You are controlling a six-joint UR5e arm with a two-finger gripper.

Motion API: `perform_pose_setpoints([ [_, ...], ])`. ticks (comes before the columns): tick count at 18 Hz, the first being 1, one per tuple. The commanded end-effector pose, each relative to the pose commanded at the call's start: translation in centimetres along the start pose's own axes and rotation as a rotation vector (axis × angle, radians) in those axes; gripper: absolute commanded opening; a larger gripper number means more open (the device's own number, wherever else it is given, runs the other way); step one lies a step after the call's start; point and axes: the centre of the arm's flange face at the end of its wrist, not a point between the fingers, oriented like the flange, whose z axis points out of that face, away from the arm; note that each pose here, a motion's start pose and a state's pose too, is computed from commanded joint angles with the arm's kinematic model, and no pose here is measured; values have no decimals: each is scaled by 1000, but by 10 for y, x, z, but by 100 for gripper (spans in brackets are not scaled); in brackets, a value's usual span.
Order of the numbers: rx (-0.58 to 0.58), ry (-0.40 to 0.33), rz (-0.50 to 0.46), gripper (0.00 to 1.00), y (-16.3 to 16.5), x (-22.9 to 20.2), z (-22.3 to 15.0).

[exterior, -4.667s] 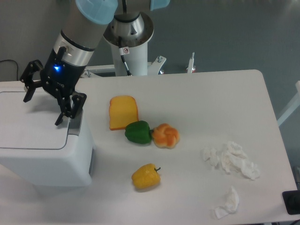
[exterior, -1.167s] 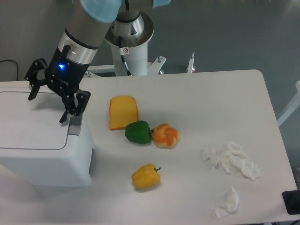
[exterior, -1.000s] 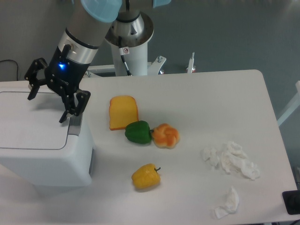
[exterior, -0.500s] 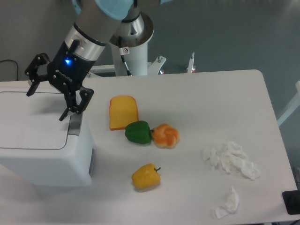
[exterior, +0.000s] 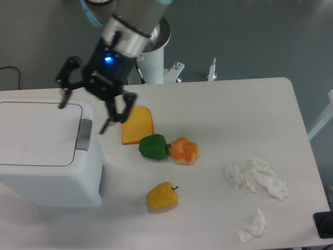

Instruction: Close the trash can

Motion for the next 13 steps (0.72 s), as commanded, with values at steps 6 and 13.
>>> perform_pose_setpoints([
  [6,21,-128,-17,100,9,-47,-50],
  [13,-31,-237,123,100,34,-71,-86],
])
